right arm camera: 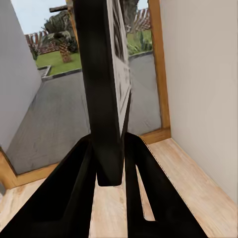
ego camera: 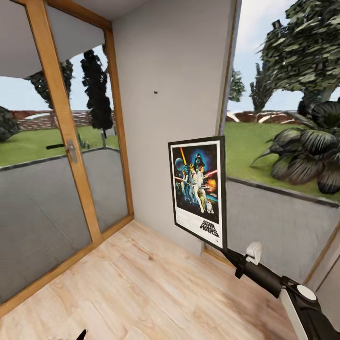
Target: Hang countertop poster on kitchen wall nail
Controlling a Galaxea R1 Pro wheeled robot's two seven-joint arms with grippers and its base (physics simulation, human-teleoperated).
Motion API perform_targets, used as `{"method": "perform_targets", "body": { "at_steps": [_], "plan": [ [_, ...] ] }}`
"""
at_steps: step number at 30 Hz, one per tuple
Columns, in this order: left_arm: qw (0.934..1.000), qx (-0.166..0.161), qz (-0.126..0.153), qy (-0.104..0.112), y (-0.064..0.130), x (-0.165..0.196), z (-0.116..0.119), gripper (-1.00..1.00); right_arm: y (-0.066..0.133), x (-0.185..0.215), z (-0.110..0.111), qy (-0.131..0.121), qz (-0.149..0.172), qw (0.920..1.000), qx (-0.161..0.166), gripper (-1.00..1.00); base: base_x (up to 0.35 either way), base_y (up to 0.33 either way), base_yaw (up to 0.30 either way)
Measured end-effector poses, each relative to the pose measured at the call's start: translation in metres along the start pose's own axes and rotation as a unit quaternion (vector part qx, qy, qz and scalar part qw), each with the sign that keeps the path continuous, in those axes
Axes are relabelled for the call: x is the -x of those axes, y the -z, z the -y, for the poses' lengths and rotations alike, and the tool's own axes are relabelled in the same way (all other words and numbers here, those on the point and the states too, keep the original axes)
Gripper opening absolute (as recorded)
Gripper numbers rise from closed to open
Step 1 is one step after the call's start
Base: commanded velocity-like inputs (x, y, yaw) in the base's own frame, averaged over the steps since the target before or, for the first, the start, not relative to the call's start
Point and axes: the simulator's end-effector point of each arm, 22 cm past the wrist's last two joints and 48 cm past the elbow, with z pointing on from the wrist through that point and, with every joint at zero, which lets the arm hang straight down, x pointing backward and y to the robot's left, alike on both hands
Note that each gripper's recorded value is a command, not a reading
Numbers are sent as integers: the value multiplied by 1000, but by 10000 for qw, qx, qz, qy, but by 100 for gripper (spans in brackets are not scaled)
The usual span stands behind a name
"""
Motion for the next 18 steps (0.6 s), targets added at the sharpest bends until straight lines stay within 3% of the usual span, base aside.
{"method": "perform_targets", "body": {
  "at_steps": [5,18],
  "plan": [
    [10000,1,0,-1,0,0,0,100,0,0,0,-2,-4,10000,-3,-100,225,233,228],
    [10000,4,3,1,0,0,0,100,0,0,0,-4,-5,10000,1,-100,176,261,23]
  ]
}}
